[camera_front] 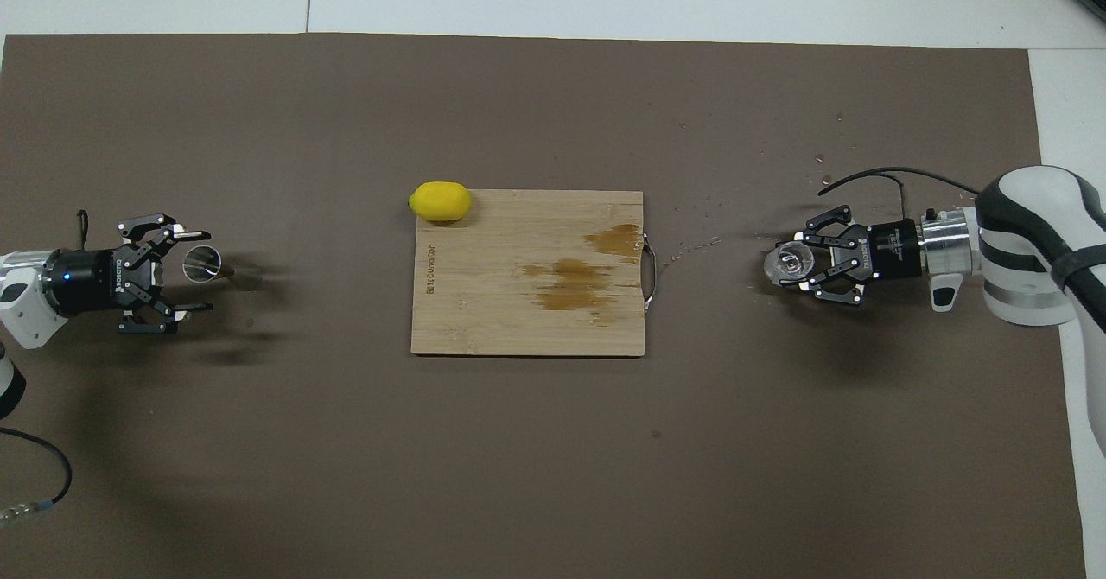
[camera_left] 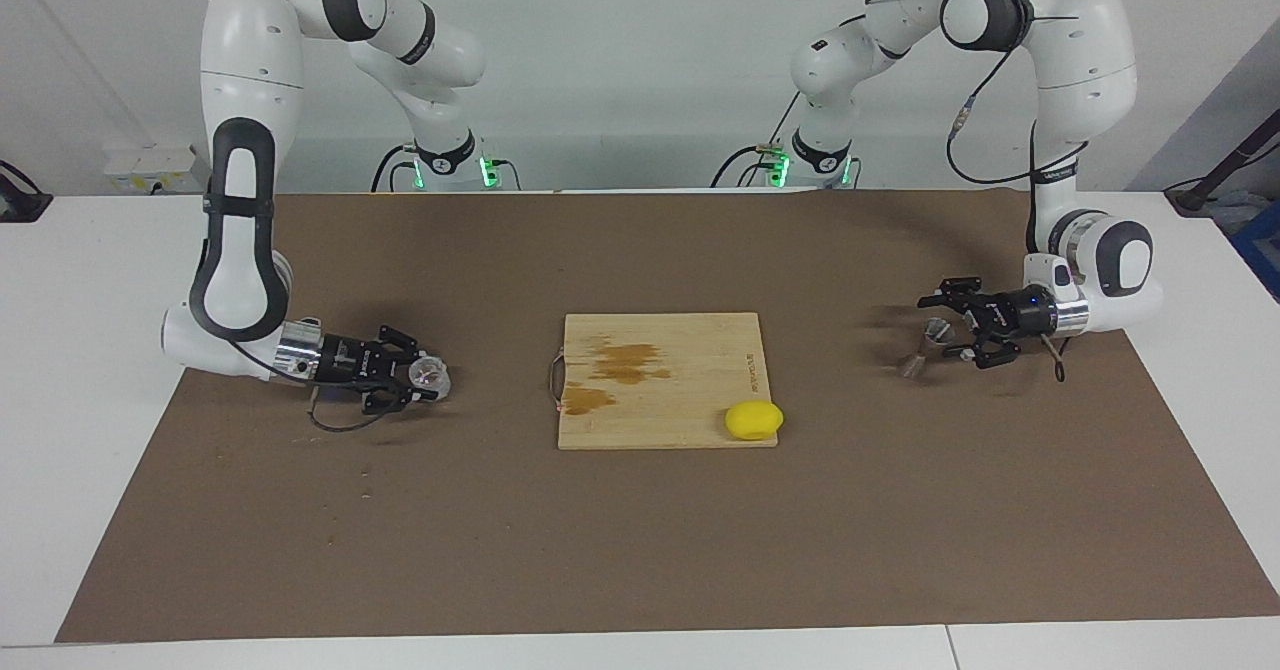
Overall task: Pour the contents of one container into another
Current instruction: 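Close the left gripper on the dark cup while the right gripper grasps the glass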
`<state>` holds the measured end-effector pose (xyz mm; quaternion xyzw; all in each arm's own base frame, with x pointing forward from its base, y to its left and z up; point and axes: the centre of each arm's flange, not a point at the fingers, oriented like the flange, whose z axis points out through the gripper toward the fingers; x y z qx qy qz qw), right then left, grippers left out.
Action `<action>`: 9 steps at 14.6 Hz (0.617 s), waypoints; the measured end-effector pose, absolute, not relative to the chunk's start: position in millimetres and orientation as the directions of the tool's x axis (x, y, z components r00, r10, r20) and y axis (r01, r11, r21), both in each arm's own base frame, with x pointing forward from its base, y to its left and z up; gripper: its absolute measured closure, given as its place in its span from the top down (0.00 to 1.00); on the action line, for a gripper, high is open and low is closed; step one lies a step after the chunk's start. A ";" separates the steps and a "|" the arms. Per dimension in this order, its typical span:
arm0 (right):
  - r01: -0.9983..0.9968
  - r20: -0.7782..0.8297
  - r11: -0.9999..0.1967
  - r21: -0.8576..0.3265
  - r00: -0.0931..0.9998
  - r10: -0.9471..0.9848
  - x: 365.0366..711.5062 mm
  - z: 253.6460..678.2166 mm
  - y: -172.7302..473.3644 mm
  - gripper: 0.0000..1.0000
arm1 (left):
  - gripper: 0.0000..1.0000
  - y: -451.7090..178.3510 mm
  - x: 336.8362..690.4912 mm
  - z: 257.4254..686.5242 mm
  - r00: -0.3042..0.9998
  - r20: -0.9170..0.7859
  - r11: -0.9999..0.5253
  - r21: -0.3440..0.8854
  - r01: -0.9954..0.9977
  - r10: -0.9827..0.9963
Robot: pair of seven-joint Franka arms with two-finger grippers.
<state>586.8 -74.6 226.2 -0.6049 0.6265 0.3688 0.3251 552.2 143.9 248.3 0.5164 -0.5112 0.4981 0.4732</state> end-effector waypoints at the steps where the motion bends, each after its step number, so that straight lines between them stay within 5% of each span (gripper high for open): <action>1: -0.998 -0.854 -0.005 0.067 -0.054 -0.518 586.8 226.3 -74.6 0.51 | 0.94 144.0 552.0 248.0 -0.023 0.998 -0.029 -0.024 -0.999 -0.057; 9: -1.000 -0.852 -0.021 0.013 0.000 -0.523 594.4 236.7 -77.4 0.51 | 0.82 144.2 551.7 246.2 -0.032 0.998 -0.030 -0.034 -0.999 -0.057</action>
